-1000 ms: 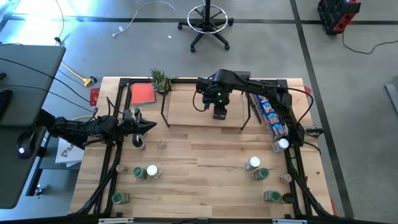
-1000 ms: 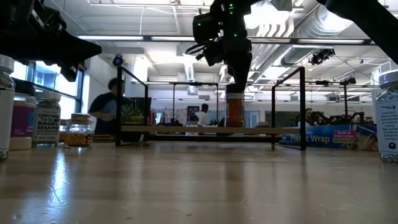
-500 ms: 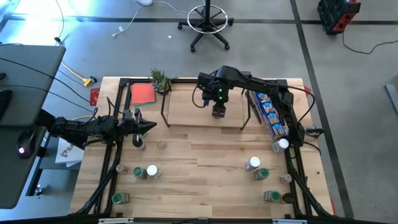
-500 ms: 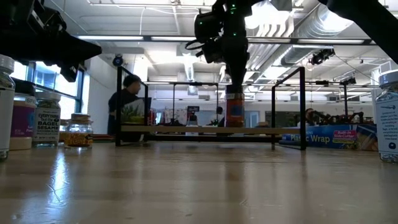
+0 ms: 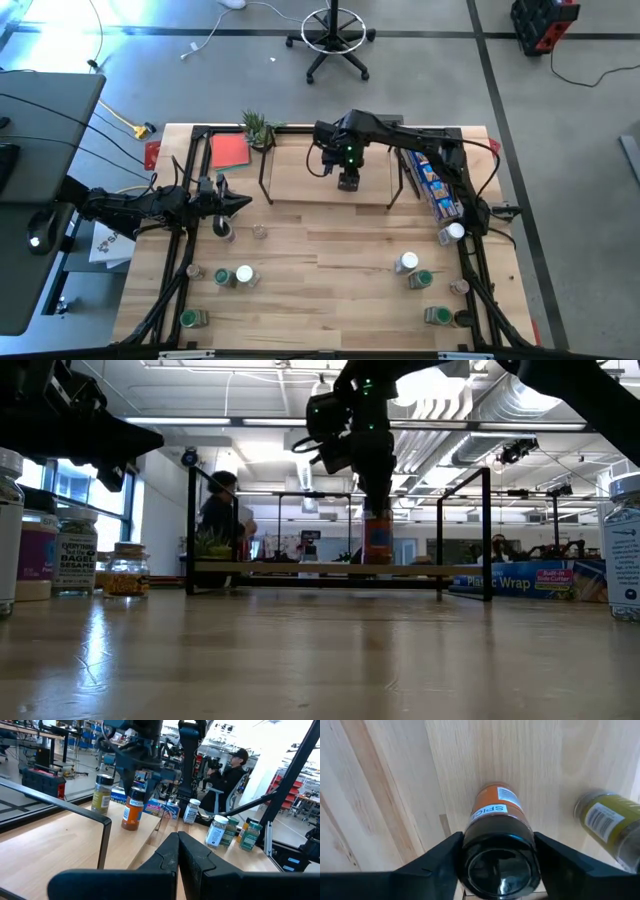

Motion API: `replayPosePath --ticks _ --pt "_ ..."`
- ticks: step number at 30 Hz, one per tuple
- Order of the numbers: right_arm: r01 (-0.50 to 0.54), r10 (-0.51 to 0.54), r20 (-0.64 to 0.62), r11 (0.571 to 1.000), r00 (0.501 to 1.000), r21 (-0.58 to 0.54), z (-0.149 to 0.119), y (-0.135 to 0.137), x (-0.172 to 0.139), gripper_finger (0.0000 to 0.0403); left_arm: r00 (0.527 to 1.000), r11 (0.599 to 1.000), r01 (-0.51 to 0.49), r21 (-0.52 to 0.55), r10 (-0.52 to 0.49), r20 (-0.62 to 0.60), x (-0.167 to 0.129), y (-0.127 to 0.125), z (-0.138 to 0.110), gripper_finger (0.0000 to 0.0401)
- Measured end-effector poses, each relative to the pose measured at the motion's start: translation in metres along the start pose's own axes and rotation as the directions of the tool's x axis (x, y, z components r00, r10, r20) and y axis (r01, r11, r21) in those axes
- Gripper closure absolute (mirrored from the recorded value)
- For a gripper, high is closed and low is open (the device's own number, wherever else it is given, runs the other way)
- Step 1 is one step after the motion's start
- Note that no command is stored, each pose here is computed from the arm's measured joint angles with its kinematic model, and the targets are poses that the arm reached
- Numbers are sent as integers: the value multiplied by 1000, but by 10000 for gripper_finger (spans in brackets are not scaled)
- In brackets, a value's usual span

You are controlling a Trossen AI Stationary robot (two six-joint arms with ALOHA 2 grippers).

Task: Shelf spices
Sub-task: Put the black seasoning bottle on the shelf aligned with the other black seasoning bottles

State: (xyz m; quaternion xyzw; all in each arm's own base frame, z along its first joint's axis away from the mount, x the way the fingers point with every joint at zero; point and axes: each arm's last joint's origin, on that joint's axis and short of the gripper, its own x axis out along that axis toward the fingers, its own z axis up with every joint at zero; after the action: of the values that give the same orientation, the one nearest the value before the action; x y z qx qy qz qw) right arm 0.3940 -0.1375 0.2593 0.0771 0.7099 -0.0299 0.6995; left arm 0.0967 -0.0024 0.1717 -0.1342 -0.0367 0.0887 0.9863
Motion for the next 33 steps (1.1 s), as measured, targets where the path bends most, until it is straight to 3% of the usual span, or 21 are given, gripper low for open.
replayPosePath --ticks 2,6,11,22,33 --pt "0 0 0 1000 1000 6 0 0 0 213 1000 1000 0 0 0 -1 0 0 0 400" --pt "1 -1 -16 1000 1000 12 -3 -1 -2 213 1000 1000 2 -1 -2 0 0 0 0 400" --pt "73 -70 -75 997 995 39 -12 -13 -6 213 1000 1000 3 -1 -3 0 0 0 0 400" --pt "66 -60 -49 988 997 138 -19 -42 -10 213 1000 1000 5 -3 -5 4 0 0 1 400" --pt "59 -58 -14 990 998 131 -15 -39 -10 193 1000 1000 5 -3 -5 4 0 0 0 400"
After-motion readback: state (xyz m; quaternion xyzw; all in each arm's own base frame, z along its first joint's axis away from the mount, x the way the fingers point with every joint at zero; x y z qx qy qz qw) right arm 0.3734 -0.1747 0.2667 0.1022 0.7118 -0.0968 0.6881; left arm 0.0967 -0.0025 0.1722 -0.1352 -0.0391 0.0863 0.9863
